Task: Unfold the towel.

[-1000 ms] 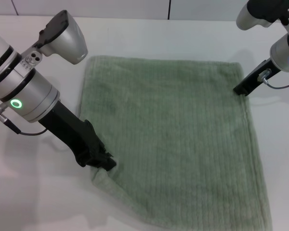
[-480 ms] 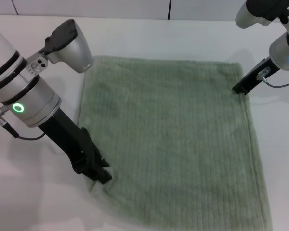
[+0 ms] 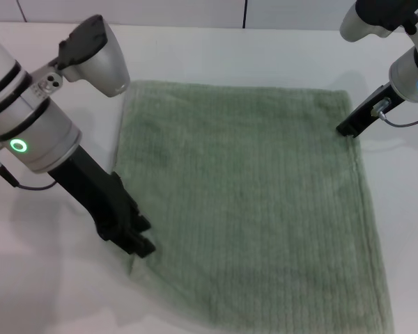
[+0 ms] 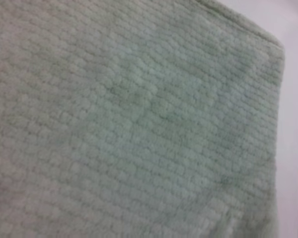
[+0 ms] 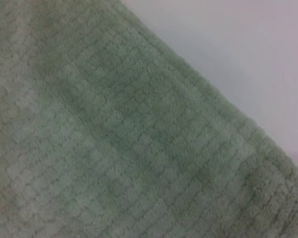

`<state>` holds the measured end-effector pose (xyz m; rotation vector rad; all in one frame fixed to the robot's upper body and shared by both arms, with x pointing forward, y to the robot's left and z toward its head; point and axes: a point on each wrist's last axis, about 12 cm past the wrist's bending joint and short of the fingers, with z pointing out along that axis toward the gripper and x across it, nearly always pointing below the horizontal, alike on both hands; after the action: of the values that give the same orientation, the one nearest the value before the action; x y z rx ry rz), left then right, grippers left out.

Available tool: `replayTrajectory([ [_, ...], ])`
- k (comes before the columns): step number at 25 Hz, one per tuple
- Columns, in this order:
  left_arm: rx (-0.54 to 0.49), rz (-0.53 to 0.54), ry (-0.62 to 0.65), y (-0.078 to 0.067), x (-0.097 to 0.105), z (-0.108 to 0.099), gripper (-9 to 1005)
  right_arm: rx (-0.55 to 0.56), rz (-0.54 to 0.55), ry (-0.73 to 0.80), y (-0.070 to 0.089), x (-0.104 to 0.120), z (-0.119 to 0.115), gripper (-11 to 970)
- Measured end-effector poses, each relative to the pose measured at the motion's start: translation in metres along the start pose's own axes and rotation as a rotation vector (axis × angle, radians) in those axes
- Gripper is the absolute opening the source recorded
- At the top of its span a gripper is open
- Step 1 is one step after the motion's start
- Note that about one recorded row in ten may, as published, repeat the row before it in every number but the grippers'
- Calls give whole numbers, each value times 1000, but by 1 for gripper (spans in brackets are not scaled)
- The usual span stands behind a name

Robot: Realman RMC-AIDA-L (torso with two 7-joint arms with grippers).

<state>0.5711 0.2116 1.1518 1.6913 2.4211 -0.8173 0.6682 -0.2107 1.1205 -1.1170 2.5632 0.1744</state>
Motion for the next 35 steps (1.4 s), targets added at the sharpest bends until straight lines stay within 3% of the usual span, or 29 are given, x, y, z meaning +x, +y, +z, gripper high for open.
replayTrajectory([
  [7,-81,15,90,-1,-1,-18,437,1,0,-1,0,0,0,18],
  [12,-152,80,21,-2,-13,-31,435,7,4,-9,-2,-1,-1,20],
  [16,-236,142,-239,5,-18,-43,434,8,6,-12,-2,-1,-1,22],
  [23,-402,105,-651,24,-13,-50,431,21,-5,-31,-3,-10,-6,25],
  [28,-497,8,-970,44,0,-44,429,69,-74,-143,5,-45,-19,26],
  [34,-611,-4,-1304,54,21,-35,425,184,-249,-384,41,-101,-28,29],
  [35,-629,-14,-1338,56,23,-33,426,184,-249,-384,41,-101,-28,29],
])
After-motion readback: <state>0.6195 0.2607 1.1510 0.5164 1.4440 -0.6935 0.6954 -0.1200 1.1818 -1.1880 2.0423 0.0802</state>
